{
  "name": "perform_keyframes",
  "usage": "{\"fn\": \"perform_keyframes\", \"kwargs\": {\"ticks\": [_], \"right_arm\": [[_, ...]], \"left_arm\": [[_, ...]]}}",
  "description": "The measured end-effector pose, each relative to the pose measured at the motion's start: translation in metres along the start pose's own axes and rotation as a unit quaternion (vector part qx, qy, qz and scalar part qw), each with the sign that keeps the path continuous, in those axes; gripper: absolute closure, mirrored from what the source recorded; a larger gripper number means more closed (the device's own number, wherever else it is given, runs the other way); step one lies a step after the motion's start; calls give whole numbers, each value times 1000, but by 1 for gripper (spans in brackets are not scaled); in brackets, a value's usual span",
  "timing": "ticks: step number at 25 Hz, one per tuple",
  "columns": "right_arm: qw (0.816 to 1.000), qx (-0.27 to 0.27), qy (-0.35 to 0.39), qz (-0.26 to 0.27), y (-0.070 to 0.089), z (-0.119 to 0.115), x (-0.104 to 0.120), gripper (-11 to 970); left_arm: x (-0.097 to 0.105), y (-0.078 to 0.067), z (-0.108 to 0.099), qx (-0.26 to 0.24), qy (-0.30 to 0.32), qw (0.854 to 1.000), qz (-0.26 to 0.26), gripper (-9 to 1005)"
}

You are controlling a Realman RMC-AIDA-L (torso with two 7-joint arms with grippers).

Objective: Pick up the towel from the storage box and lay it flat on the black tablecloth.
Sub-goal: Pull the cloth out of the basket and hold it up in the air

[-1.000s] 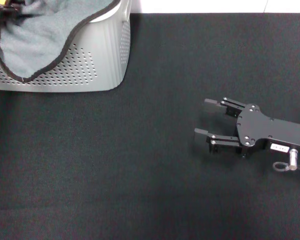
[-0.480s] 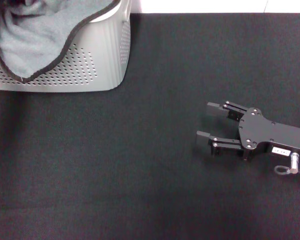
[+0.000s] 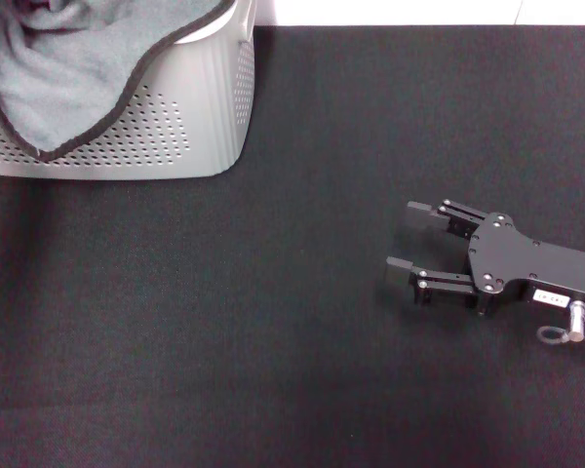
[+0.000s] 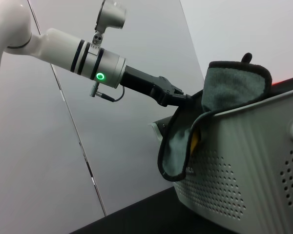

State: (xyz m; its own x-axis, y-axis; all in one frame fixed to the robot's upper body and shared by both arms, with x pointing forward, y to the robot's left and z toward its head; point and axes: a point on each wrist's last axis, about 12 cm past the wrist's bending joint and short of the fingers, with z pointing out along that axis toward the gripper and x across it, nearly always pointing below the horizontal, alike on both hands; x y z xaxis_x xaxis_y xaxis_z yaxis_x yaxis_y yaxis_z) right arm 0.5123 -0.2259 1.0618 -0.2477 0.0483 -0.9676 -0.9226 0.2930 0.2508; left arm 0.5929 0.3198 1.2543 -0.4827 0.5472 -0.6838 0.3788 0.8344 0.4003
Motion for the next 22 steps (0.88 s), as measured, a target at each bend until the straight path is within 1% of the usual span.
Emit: {"fn": "perform_keyframes", "kwargs": {"ticks": [4, 6, 8, 11, 13, 15, 16, 18, 19, 20, 22], "right_arm": [[1000, 1, -1, 1, 0, -1, 0, 205], [1000, -1, -2, 0, 1, -1, 0, 207], [1000, -1, -5, -4, 0, -1, -2, 210], [1000, -6, -15, -24, -2, -5, -11, 214], [998, -16, -25, -49, -5, -9, -23, 217], [996, -24, -39, -75, -7, -15, -38, 220], [995, -25, -48, -87, -7, -19, -44, 221], [991, -25, -69, -115, -8, -25, -57, 224], [988, -25, -78, -129, -8, -26, -64, 226], [986, -25, -83, -142, -8, -26, -68, 227], [981, -21, -91, -170, -7, -27, -75, 230]], "left_arm": [[-3, 0, -5, 1, -16, 1000, -6, 921], [-7, 0, -15, -1, -41, 999, -9, 936], [-12, -1, -27, 5, -76, 997, -14, 950], [-26, -10, -54, 32, -161, 986, -16, 965], [-36, -20, -73, 61, -219, 974, -4, 966], [-45, -27, -85, 97, -263, 960, 4, 966], [-47, -28, -89, 113, -280, 953, 2, 966], [-53, -27, -104, 152, -331, 931, -8, 967], [-52, -23, -113, 167, -357, 919, -14, 967], [-51, -21, -120, 178, -375, 910, -17, 967], [-49, -19, -127, 189, -389, 901, -16, 968]]}}
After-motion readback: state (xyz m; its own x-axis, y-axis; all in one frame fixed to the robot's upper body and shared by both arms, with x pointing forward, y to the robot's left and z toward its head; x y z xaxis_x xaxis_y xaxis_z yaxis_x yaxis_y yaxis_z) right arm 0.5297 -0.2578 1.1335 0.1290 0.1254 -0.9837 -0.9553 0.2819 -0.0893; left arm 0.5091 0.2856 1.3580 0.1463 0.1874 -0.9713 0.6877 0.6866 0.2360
